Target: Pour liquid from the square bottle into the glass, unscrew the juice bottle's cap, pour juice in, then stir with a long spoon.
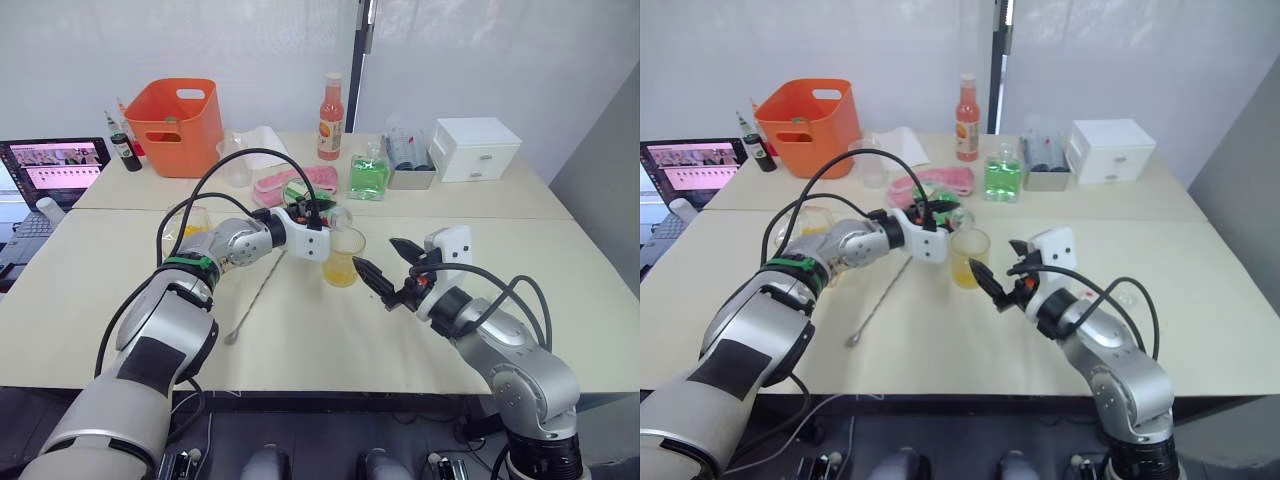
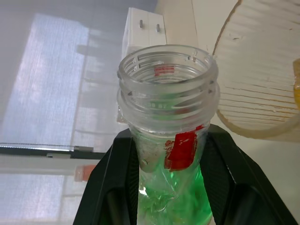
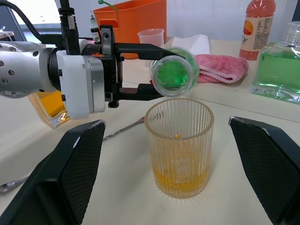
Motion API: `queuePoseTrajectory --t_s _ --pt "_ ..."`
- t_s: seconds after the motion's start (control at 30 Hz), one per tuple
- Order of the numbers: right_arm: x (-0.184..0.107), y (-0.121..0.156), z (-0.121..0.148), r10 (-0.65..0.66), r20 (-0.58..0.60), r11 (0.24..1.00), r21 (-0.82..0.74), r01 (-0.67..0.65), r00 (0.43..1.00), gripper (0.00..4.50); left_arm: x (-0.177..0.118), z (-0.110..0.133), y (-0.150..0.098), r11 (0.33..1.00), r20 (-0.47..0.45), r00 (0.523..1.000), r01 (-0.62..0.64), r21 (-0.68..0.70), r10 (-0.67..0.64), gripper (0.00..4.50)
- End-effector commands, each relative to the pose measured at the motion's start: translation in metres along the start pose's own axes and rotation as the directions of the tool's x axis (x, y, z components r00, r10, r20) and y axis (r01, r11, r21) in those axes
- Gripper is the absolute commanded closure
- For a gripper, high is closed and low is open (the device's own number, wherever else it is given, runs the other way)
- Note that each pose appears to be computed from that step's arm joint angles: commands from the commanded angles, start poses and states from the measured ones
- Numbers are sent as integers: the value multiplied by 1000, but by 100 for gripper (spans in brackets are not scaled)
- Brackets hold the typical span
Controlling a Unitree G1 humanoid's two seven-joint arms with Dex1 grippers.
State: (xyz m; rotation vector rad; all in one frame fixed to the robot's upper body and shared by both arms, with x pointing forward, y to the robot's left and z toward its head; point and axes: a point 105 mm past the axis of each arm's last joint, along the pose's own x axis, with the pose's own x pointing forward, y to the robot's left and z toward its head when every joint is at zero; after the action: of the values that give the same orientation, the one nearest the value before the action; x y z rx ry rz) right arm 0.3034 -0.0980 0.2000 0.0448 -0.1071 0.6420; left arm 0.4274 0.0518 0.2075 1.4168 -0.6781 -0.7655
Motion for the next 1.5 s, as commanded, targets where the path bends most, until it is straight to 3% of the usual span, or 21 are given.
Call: queuePoseTrajectory --t_s 0.03,0.5,1.2,1.33,1.5 --pt "-1 6 12 17 44 1000 -17 -17 999 3 3 6 32 991 32 995 -96 93 93 306" --pt "2 6 10 25 40 1000 -14 -24 999 3 -1 -1 38 966 17 992 -128 225 128 306" --pt "1 4 12 18 41 1000 -11 -17 999 3 1 -2 37 958 8 992 -122 259 125 306" --pt "1 5 11 18 38 1000 -8 -18 999 3 1 -3 37 969 -2 992 -125 212 128 306" --pt "0 4 9 18 33 1000 -1 -18 999 3 0 -5 32 995 -25 994 -102 12 102 306"
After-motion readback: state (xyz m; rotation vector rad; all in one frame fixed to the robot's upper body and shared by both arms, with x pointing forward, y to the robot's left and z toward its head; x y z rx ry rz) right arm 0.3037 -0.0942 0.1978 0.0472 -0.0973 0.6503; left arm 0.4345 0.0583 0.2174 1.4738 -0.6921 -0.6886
